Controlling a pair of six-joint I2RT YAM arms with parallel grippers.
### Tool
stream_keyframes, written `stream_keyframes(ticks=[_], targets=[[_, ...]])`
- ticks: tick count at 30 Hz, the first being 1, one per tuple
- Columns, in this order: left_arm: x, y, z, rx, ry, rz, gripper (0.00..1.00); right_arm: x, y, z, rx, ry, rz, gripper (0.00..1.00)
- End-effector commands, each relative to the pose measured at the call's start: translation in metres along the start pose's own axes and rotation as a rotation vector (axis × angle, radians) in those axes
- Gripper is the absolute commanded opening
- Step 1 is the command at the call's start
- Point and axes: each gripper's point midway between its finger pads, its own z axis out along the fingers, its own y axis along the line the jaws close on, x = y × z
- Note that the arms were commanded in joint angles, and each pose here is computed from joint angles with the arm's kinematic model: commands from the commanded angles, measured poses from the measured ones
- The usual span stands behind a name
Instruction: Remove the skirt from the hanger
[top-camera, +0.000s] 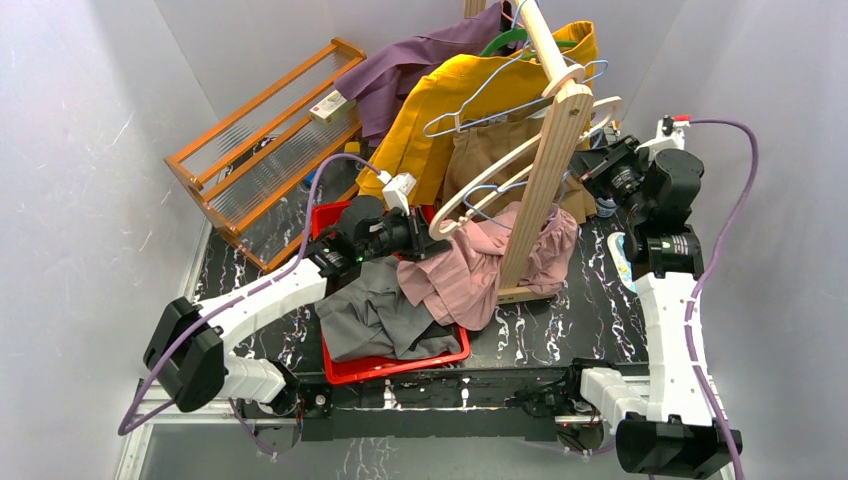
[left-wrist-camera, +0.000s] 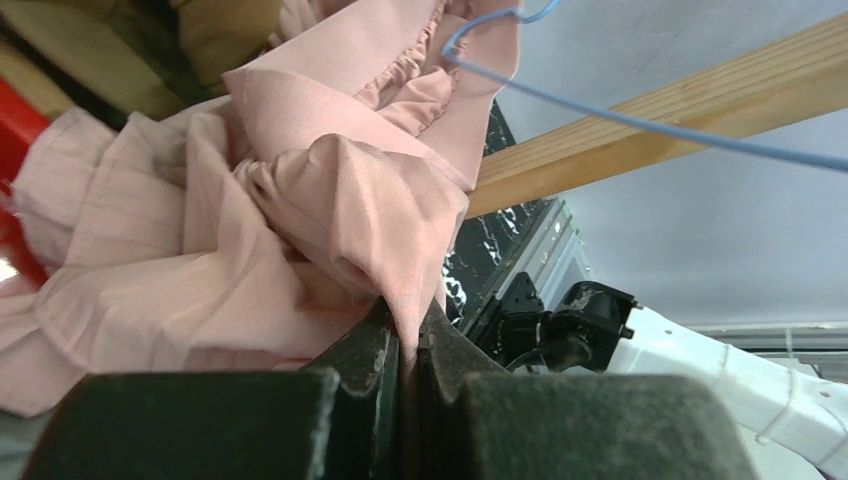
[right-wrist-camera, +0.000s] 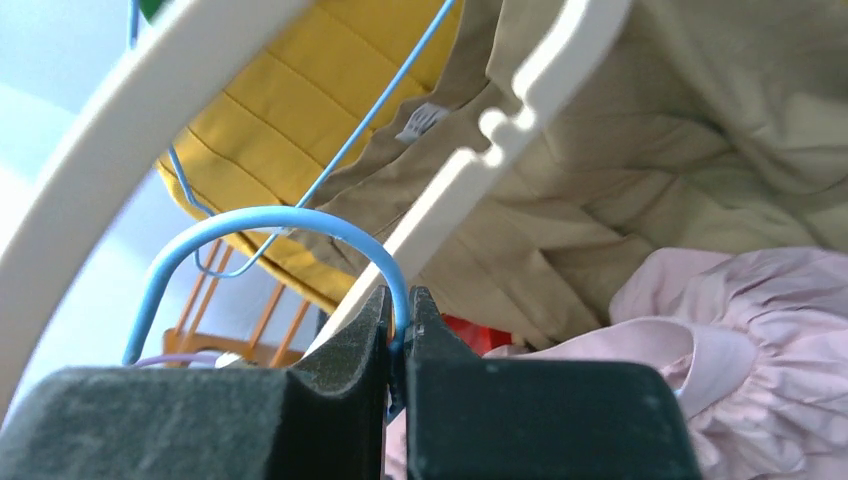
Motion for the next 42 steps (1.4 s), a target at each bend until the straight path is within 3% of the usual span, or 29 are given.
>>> stream_keyframes(ticks=[1, 7, 14, 19, 25, 35, 39, 42], targets=[[-0.03, -0.012, -0.028, -0.04, -0.094, 0.113, 0.0, -0.05, 0.03, -0.035, 0.007, -0.218, -0.261, 0.0], [-0.033, 0.006, -0.056, -0.161, -0.11, 0.175, 0.0, -0.069, 0.027, -0.044, 0.061, -0.302, -0.372, 0.0], [-0.041, 0.012, -0.069, -0.215, -0.124, 0.204, 0.0, -0.052, 0.041, -0.036, -0.055, -0.224, -0.345, 0.0], [-0.031, 0.004, -0.053, -0.138, -0.066, 0.163, 0.0, -0.026, 0.065, -0.026, -0.235, -0.09, -0.225, 0.0], [0.002, -0.009, -0.014, 0.039, 0.128, -0.011, 0.0, -0.023, 0.072, -0.02, -0.29, -0.057, -0.155, 0.0], [0.006, 0.013, -0.023, -0.047, 0.118, -0.009, 0.0, -0.044, 0.084, -0.037, -0.258, -0.157, -0.276, 0.0], [0.009, 0.015, -0.023, -0.03, 0.128, -0.025, 0.0, -0.029, 0.105, -0.042, -0.418, -0.106, -0.178, 0.0], [0.014, 0.001, -0.017, 0.063, 0.158, -0.088, 0.0, -0.022, 0.096, -0.034, -0.397, -0.059, -0.073, 0.0]])
